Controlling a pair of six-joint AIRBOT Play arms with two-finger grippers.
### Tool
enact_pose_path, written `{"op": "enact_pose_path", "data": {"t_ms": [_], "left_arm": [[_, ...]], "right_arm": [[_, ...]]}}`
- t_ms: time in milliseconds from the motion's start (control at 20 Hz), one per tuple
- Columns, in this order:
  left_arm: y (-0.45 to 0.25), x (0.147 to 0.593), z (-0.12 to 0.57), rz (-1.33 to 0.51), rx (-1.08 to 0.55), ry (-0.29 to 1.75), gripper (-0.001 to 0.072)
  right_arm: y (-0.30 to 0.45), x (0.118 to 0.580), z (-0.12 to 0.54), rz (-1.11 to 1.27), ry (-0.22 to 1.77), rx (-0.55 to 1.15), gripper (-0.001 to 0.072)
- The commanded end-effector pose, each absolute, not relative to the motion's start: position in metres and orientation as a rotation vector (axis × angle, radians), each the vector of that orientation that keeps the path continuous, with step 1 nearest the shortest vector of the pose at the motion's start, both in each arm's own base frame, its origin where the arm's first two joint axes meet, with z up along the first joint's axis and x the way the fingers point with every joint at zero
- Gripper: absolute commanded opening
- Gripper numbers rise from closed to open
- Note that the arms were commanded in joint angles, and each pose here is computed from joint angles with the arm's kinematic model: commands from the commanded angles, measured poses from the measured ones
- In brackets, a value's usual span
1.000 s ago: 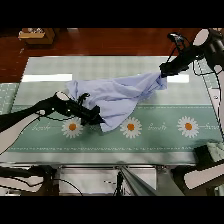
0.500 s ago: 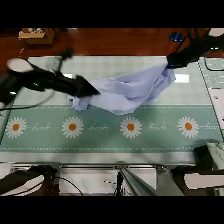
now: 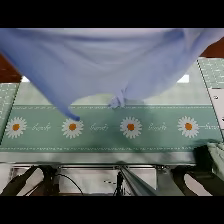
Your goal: Fold the shirts.
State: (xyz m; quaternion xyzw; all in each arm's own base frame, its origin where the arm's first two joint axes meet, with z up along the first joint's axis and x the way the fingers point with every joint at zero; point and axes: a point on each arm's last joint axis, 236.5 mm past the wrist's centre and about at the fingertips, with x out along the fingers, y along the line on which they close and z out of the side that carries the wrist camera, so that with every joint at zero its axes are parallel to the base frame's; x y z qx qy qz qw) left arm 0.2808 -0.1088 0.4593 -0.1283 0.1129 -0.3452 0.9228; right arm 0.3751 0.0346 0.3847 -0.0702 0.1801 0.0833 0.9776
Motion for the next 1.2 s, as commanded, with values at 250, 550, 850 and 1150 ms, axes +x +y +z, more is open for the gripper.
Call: {"op": "enact_pose_path", "data": {"t_ms": [250, 550, 850, 1150], "left_arm": [[-0.14, 0.188, 0.473, -0.651, -0.104, 0.273, 0.0023], [-0.168, 0.14, 0.468, -0.635, -0.145, 0.297, 0.0023], [-0.134, 0.159, 0.441, -0.494, -0.14, 0.408, 0.0022], [-0.039, 0.246, 0.347, -0.304, -0.256, 0.698, 0.0022]], "right_arm": [[-0.011, 0.205, 0.513, -0.042, 0.019, -0.145, 0.0027], [-0.023, 0.174, 0.488, -0.082, 0.16, -0.151, 0.0026], [-0.029, 0.205, 0.449, -0.099, 0.347, -0.15, 0.0026], [-0.021, 0.369, 0.321, -0.031, 0.757, -0.2, 0.0026]]}}
